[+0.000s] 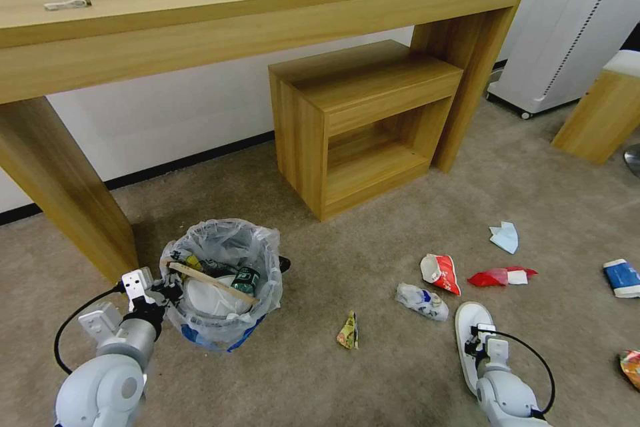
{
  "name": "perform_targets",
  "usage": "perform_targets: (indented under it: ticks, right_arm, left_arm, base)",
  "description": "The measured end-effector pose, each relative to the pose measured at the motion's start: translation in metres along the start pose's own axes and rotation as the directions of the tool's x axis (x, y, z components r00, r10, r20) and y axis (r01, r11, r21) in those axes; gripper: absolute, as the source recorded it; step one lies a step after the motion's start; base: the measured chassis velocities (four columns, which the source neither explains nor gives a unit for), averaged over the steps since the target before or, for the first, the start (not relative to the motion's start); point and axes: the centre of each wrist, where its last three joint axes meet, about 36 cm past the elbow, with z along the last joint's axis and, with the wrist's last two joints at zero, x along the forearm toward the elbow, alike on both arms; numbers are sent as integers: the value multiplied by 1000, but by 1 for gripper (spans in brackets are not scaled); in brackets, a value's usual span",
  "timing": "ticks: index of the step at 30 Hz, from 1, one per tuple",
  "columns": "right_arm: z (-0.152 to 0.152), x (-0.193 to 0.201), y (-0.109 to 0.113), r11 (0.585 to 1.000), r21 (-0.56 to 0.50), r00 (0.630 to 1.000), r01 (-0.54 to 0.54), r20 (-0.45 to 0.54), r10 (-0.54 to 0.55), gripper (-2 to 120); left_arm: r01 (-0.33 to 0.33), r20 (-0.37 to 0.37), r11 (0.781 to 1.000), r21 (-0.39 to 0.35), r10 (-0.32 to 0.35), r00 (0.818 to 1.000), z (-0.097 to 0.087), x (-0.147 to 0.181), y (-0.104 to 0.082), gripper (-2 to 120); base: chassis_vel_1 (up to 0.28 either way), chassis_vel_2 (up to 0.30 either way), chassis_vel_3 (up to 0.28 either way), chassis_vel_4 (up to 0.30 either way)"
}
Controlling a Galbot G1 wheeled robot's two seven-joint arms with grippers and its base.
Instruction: Pick up the trash bin and place the garbage on the floor into it.
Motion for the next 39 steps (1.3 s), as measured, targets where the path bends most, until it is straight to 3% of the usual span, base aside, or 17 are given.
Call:
perform_targets:
  ticks: [17,32,35,37,38,39]
  right_arm:
    - [3,21,1,996,-12,993,87,86,-85,0]
    - [-12,48,0,982,-66,959,179,235,-160,0]
    - [-17,52,0,968,-74,931,238,300,-206,0]
    - [-20,54,-4,929,-42,851,369,418,-319,0]
    - [-20,54,-4,929,-42,851,369,418,-319,0]
    - [-21,55,-6,907,-16,808,421,462,-367,0]
  left_arm:
    - [8,-23,1000,-9,-8,1000,9,1,1,3]
    - [-12,-34,1000,-12,12,999,17,1,-8,3]
    - [-18,-35,1000,-12,17,999,18,1,-10,3]
    - [-26,-39,999,-18,26,999,20,2,-14,3]
    - [-26,-39,999,-18,26,999,20,2,-14,3]
    - [-30,-41,999,-21,30,999,21,2,-15,3]
  base:
    - [0,0,0,0]
    - [0,0,0,0]
    - [0,0,0,0]
    - [0,0,0,0]
    - [0,0,0,0]
    - [0,0,0,0]
